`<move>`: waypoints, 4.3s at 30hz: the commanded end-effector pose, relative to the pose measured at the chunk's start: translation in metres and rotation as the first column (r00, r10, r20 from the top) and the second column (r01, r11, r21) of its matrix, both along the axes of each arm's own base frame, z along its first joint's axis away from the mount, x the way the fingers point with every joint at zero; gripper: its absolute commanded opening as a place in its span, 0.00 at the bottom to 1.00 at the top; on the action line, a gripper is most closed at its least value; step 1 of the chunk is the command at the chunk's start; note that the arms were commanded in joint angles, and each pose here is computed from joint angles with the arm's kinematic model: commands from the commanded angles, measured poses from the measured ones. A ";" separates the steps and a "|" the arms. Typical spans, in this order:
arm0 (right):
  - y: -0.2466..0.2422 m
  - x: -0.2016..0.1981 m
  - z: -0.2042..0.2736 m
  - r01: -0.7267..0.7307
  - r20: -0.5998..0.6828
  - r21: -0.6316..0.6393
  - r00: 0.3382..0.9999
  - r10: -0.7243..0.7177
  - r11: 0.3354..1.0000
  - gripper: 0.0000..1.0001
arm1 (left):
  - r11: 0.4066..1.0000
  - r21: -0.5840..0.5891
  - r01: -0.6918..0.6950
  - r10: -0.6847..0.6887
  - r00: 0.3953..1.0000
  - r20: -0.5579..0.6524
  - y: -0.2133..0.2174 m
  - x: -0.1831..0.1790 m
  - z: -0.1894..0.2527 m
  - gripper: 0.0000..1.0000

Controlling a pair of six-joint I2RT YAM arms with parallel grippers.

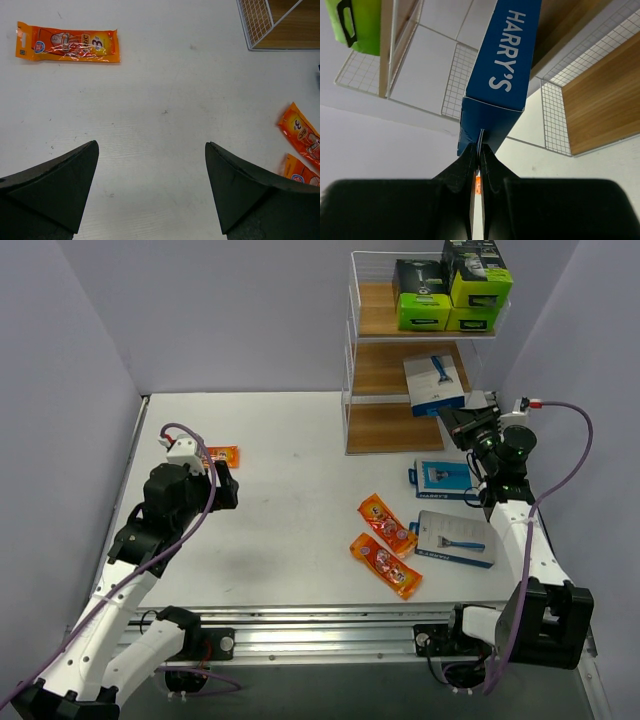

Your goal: Place and organize the shaving razors onto the shelf

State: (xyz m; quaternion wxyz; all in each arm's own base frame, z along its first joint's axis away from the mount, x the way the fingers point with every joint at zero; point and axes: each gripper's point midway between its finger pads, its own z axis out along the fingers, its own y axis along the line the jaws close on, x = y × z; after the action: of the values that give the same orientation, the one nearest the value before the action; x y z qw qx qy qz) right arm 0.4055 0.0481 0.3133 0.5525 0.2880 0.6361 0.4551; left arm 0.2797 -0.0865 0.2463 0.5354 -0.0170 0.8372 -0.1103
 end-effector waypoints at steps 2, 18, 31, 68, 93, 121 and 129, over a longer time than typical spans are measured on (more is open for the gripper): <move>-0.012 0.008 0.014 0.054 0.022 0.034 0.998 -0.055 0.998 0.00 | 1.000 -0.014 0.019 -0.018 0.999 0.050 -0.005 0.005 0.014 0.96; -0.029 0.036 0.012 0.106 -0.042 0.144 0.994 -0.101 0.984 0.00 | 0.999 -0.015 0.029 -0.028 0.999 0.046 -0.007 0.005 0.012 0.96; -0.049 0.063 0.007 0.114 -0.059 0.182 0.993 -0.105 0.977 0.00 | 1.000 -0.009 0.025 -0.025 0.999 0.038 -0.007 0.006 0.010 0.96; -0.060 0.107 -0.002 0.064 -0.060 0.199 0.997 -0.053 0.978 0.00 | 1.000 0.005 0.020 -0.020 1.000 0.013 -0.006 0.011 0.003 0.96; -0.060 0.093 0.013 0.040 -0.046 0.172 0.998 -0.032 0.984 0.47 | 1.000 0.006 0.028 -0.028 1.000 0.005 -0.007 0.011 0.000 0.96; -0.059 -0.071 -0.189 0.063 -0.469 -0.255 0.864 -0.180 0.965 0.48 | 0.998 -0.021 0.066 -0.066 0.997 0.026 -0.013 0.006 0.009 0.96; -0.045 -0.067 -0.193 -0.020 -0.475 -0.474 0.848 -0.237 0.880 0.24 | 0.996 -0.028 0.081 -0.080 0.996 0.033 -0.015 0.004 0.010 0.96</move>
State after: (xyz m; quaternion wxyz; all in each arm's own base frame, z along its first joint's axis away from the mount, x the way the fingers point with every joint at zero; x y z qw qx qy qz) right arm 0.3277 0.0033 0.1020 0.4012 0.3464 0.8188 0.2203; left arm 0.2799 -0.0974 0.2386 0.5185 0.0052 0.8454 -0.1278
